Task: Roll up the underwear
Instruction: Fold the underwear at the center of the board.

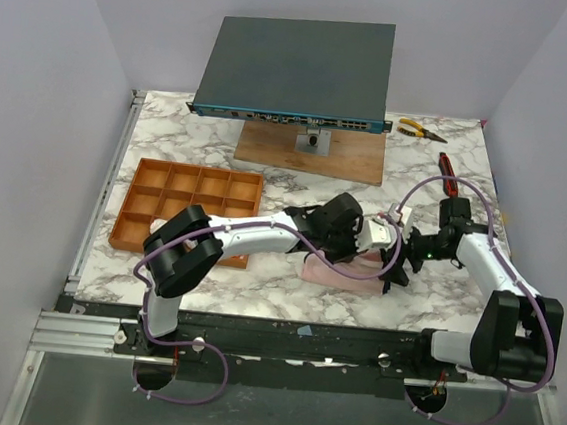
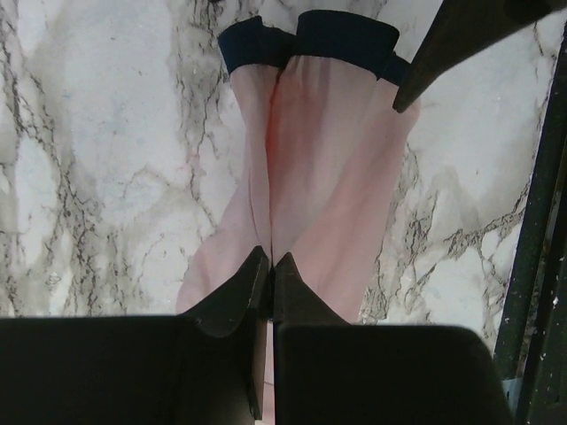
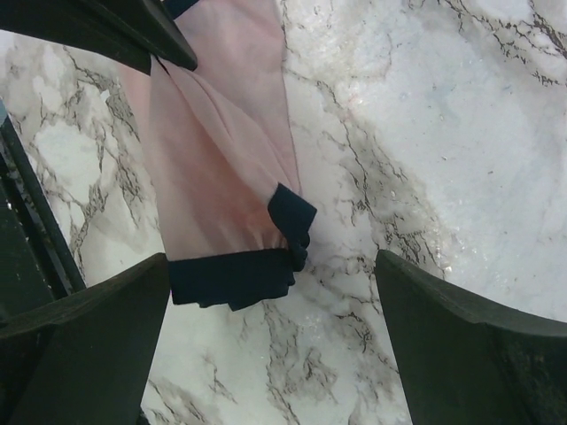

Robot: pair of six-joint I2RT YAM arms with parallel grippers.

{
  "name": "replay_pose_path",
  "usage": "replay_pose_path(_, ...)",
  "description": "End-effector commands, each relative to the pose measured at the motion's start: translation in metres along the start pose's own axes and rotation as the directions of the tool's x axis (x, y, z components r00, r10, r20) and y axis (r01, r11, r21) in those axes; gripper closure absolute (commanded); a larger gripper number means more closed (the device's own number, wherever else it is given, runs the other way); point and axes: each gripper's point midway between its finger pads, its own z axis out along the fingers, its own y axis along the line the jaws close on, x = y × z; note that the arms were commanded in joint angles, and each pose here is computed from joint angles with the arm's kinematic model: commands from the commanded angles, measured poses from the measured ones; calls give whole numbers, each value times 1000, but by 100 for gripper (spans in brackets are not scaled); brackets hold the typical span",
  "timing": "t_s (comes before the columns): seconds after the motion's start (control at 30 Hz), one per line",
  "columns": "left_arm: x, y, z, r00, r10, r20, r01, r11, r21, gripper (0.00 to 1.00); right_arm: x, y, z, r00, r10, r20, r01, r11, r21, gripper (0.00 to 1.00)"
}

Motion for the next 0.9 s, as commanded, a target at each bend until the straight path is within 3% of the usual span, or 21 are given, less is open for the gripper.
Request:
replay_pose_path(0.0,-36,6,-14,998,39,54,-38,999,-22,100,-9,2,-3,999,24,45,-24,1000,4,0)
replay_pose_path(0.23,-42,17,-9,999,12,44,-11,1000,-6,100,-21,-18,-11,994,-19,111,-1,984,178,0)
replay_pose_path(0.53,-42,21,2,1000,-8,30,8,1000,14,100,-25,-6,1,978,-88,190,66,991,118,0)
replay_pose_path(0.87,-34,35,19,999,-34,-10,34,999,11,100,-39,-42,-19,985,-25,172,-26,957,290,0)
